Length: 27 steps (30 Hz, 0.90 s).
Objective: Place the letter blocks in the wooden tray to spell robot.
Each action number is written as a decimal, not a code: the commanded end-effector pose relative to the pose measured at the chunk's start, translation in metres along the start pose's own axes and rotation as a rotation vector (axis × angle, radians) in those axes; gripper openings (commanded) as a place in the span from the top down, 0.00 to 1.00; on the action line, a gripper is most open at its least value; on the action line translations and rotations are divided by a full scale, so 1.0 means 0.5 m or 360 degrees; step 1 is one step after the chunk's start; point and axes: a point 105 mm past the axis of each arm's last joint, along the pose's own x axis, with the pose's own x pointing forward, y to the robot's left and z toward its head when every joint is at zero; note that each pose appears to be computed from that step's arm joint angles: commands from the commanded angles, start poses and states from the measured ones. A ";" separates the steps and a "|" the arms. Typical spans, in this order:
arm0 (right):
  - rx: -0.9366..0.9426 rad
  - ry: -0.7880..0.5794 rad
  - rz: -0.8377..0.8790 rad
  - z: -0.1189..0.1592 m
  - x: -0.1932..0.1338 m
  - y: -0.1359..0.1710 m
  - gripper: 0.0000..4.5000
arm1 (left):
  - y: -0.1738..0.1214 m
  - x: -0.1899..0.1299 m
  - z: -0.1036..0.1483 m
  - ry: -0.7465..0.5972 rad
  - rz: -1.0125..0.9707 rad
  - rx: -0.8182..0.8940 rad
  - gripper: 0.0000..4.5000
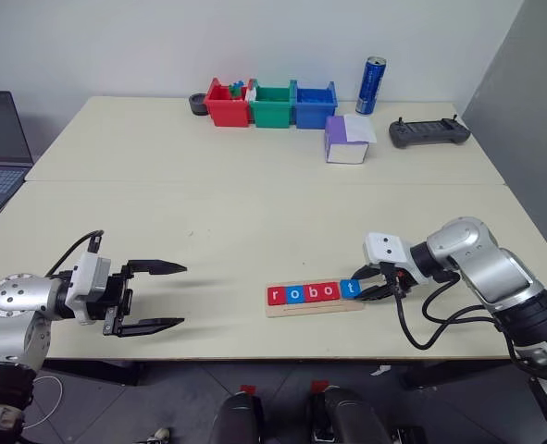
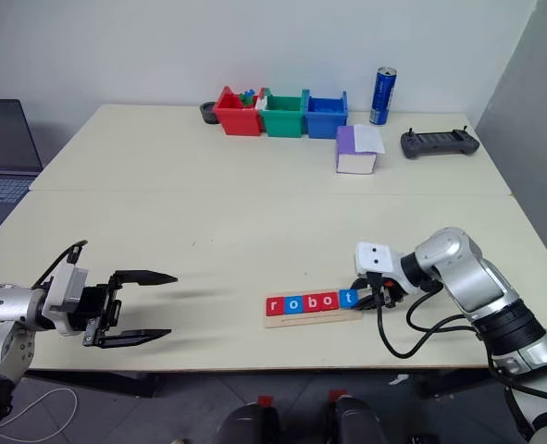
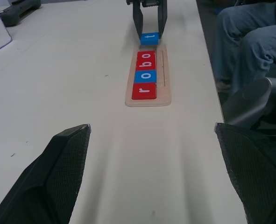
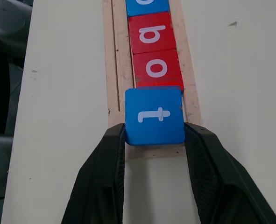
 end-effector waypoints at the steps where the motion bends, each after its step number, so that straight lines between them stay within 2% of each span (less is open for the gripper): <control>1: -0.0087 0.0017 -0.0031 0.015 -0.010 -0.006 0.68 | 0.002 -0.010 0.013 -0.0004 0.0026 0.0047 0.00; 27: -0.0138 0.0101 -0.0030 0.018 0.021 -0.021 0.68 | 0.000 -0.008 0.016 -0.0001 0.0027 0.0047 0.00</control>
